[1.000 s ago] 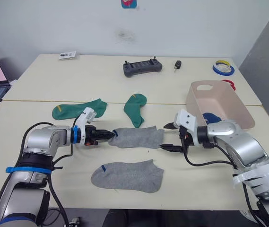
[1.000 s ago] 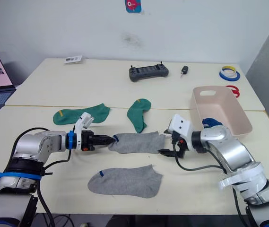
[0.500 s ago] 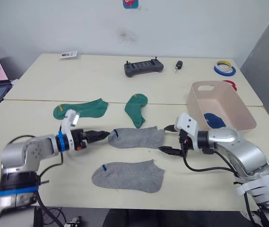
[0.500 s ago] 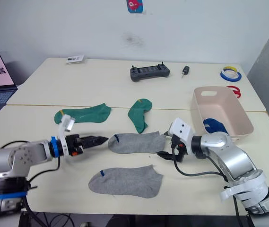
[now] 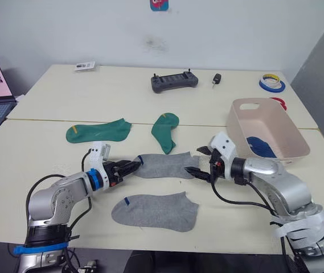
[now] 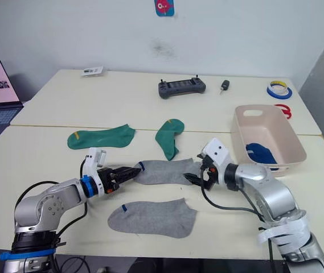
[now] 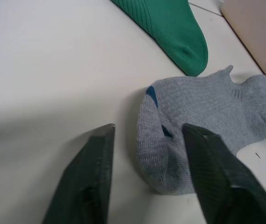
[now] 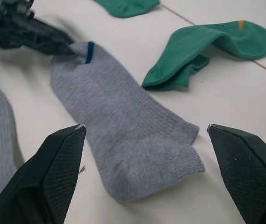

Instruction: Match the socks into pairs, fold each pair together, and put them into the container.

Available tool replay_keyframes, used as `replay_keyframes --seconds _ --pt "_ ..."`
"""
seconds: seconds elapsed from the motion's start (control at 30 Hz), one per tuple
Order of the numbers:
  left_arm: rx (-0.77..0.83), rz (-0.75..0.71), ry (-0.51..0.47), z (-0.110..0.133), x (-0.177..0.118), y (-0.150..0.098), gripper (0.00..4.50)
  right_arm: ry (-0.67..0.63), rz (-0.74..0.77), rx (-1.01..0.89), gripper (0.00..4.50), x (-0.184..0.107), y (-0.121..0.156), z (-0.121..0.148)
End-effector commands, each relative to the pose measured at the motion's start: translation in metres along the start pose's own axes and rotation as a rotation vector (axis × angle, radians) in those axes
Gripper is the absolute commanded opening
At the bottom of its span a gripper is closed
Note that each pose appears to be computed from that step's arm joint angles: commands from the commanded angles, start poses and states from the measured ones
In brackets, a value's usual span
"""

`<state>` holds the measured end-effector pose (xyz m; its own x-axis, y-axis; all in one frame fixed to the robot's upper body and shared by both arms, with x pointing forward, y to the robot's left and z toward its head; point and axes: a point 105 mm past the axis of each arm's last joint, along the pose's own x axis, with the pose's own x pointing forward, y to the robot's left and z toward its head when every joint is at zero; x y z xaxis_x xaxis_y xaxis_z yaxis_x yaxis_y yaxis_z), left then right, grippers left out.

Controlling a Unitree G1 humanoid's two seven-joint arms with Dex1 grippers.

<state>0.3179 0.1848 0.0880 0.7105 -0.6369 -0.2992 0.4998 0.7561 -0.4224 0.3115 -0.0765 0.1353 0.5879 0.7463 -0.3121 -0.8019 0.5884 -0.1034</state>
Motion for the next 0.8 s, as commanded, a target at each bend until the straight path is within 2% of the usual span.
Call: replay_keyframes --seconds 0.03,0.13,0.33,0.43,0.77,0.8 --pt "0.02 -0.022 -0.006 0.001 0.004 -0.005 0.95 -0.019 -0.089 0.023 4.5 0.002 -0.012 0.004" --pt "0.024 -0.03 -0.011 0.002 0.005 -0.006 0.02 -0.01 -0.15 0.064 4.5 0.008 -0.019 0.0" --pt "0.031 -0.045 -0.058 0.008 0.005 -0.012 0.02 0.017 -0.197 0.223 4.5 0.016 -0.024 -0.013" --pt "0.043 -0.044 -0.071 0.009 0.004 -0.013 0.0 0.03 -0.195 0.312 3.88 0.017 -0.023 -0.018" --pt "0.04 -0.023 -0.094 0.009 -0.001 -0.01 0.0 0.025 -0.141 0.334 0.25 0.015 -0.015 -0.017" --pt "0.041 -0.024 -0.095 0.009 -0.002 -0.011 0.0 0.014 -0.137 0.318 0.02 0.015 -0.015 -0.015"
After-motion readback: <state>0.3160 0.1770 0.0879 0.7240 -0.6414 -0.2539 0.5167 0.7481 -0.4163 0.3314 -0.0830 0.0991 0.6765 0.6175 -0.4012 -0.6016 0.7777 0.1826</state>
